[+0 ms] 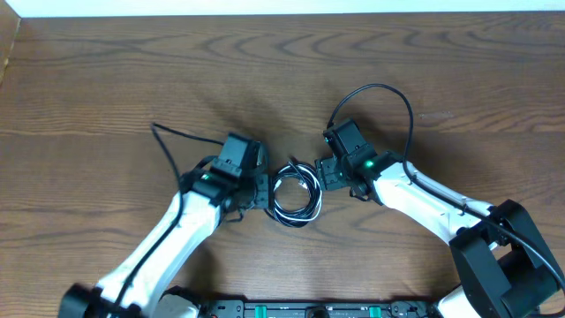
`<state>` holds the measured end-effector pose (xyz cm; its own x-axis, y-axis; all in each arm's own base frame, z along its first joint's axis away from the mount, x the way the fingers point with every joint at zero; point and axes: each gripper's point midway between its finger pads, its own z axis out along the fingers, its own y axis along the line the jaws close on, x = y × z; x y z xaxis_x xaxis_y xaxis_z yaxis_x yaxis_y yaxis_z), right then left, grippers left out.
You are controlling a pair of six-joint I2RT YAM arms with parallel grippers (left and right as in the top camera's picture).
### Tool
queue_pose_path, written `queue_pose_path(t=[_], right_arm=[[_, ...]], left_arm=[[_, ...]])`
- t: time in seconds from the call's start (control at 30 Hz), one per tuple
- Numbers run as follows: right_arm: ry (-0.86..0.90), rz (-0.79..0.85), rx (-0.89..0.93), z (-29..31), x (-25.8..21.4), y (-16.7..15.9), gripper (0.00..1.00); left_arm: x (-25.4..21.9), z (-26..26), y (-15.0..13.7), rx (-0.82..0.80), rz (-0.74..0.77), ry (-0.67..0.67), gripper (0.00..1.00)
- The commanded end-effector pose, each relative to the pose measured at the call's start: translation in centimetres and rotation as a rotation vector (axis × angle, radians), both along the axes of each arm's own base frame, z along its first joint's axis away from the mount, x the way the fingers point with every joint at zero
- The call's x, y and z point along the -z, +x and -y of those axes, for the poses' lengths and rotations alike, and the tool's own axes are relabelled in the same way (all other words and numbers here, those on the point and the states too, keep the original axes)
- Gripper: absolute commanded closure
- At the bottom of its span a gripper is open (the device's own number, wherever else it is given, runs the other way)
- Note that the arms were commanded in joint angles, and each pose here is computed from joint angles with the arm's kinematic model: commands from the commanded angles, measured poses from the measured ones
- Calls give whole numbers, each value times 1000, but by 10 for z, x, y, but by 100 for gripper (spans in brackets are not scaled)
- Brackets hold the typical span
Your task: Untangle cables
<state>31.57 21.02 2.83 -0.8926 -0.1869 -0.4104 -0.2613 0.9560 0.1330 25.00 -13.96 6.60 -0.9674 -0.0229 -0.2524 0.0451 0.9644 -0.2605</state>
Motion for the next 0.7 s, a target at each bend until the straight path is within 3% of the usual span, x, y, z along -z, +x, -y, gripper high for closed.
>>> queue_pose_path(t=[0.0, 0.4, 0.67], right_arm=[[13, 4, 12, -2, -4, 3, 29], [14, 3, 15, -2, -4, 3, 26], [6, -7, 15, 0, -2, 1, 26]], left_arm=[[13, 0, 8, -172, -62, -13, 51], [29, 36, 1, -264, -117, -56, 52], [31, 36, -1, -308, -78, -1, 52]])
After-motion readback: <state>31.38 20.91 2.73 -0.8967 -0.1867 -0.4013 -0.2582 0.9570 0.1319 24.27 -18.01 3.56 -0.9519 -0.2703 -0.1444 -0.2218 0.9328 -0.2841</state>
